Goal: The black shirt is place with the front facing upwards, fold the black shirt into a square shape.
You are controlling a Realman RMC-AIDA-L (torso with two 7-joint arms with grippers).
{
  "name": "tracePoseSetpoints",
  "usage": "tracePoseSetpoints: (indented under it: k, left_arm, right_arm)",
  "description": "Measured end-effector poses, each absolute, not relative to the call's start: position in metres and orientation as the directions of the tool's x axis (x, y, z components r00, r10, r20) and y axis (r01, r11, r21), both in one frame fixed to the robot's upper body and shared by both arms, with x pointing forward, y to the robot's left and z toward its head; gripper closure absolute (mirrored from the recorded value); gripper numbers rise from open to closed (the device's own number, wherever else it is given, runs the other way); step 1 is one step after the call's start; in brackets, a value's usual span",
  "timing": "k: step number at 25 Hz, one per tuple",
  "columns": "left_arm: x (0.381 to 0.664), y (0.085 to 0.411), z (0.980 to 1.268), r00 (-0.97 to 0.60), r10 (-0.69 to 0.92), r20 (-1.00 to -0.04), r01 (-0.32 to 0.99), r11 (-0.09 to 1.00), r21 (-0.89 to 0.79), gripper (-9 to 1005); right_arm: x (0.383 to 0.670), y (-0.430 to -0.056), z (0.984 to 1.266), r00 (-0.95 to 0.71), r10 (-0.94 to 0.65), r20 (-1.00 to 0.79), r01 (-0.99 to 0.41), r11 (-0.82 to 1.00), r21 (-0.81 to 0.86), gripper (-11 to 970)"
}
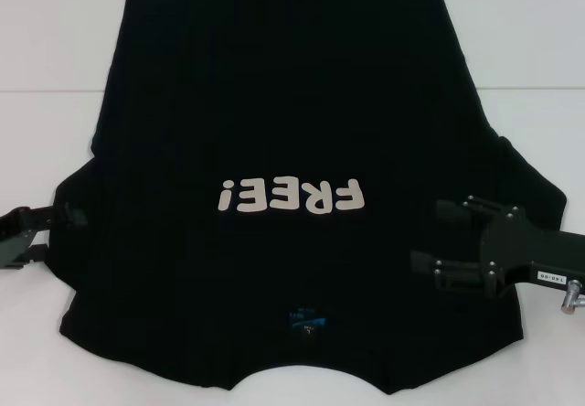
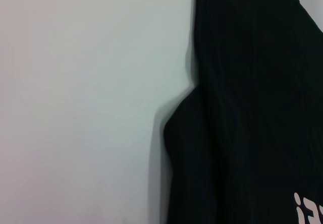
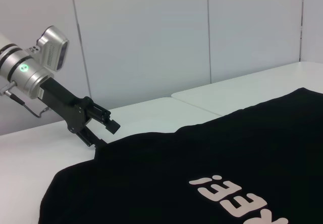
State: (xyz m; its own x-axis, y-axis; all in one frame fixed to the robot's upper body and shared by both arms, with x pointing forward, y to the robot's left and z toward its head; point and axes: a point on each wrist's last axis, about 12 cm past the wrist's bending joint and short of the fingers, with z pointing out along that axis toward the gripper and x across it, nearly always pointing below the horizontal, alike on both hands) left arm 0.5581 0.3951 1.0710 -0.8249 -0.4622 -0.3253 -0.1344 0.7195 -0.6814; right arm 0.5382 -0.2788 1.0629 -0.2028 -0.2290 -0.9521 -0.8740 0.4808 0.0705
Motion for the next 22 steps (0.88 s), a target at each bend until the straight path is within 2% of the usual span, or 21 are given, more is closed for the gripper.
tracePoseSetpoints:
  k: [20,22]
  left_arm:
    - [0.571,0.385,1.076,-0.845,-0.398,-0.357,-0.085,0.758,-0.646,88]
    - [0.573,0.383,1.077,-0.854,-0.378,-0.359,-0.076,0.771,-0.632,162]
  right_arm:
    - [0.537,-0.278,1.065,-0.197,-0.217,-0.956,-0.879,0.470,0.075,45]
    - [0.537,-0.278,1.065,-0.195,-0.217,-0.957,-0.880,0.469,0.074,45]
